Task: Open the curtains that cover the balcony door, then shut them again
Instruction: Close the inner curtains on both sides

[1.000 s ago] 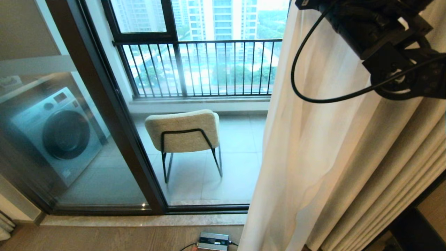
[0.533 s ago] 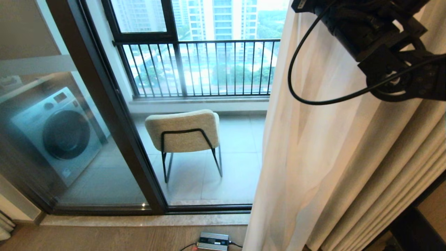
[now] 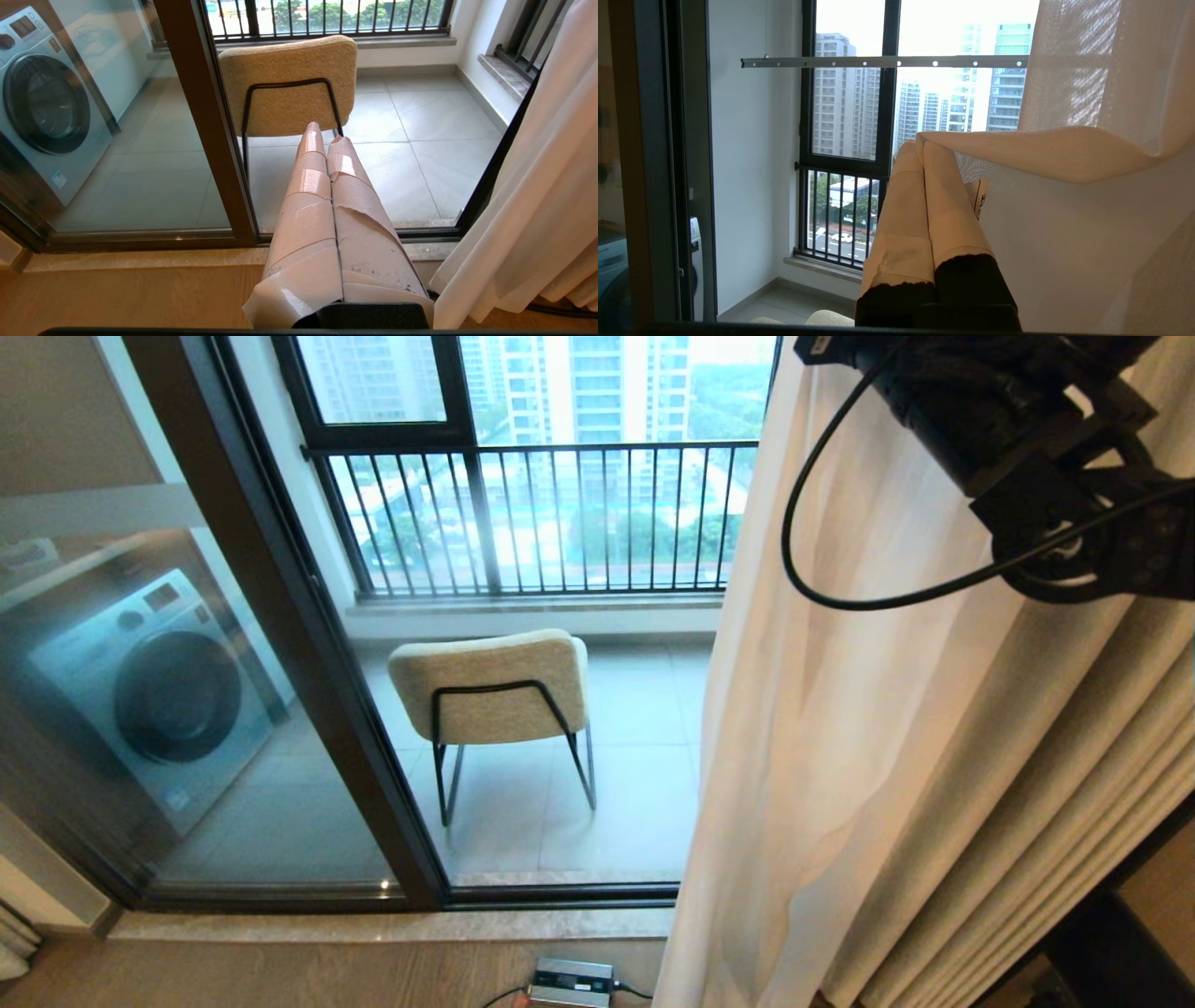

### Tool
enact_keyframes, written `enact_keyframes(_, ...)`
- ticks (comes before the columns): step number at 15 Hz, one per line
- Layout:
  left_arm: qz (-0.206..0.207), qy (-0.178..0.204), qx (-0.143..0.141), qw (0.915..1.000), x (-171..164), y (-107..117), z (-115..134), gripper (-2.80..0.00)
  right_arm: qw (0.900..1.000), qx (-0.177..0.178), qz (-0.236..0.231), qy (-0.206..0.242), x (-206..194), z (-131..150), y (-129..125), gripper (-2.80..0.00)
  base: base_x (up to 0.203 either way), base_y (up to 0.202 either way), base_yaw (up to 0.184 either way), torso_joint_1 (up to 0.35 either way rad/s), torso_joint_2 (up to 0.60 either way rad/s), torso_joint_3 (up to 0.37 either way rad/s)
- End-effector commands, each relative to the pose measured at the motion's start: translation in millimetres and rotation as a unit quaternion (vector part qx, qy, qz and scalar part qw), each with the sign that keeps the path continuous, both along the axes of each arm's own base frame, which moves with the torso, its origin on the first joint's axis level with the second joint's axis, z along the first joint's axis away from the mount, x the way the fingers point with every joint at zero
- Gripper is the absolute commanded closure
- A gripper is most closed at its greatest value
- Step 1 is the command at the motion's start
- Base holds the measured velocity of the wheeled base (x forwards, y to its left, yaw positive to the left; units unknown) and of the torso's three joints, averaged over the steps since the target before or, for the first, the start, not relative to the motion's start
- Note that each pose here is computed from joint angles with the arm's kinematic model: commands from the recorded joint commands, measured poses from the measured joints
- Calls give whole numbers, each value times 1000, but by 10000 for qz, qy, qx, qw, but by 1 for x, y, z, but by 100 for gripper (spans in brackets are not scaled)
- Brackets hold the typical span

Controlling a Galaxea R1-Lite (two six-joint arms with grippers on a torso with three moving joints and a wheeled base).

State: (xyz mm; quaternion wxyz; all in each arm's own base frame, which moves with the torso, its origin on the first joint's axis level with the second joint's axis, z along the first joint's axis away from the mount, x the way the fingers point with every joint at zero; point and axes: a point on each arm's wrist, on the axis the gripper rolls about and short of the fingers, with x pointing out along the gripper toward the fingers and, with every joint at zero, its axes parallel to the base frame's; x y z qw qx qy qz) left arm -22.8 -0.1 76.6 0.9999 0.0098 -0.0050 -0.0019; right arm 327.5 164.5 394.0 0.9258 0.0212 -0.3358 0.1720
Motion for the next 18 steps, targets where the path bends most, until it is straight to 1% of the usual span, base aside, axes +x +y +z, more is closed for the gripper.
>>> enact_keyframes(1, 4, -4, 2, 10000, 0, 0, 0, 0, 10000, 24, -7, -53, -3, 3, -2, 0, 0, 0, 0, 0, 0, 0)
enact_keyframes(10, -4, 1, 2, 10000, 0, 0, 0, 0, 9998, 43, -134, -104, -4, 8, -13, 0, 0, 0, 0, 0, 0, 0)
enact_keyframes(18, 4, 4, 2, 10000, 0, 0, 0, 0, 9999, 27, -141, -75, -4, 6, -14, 0, 0, 0, 0, 0, 0, 0)
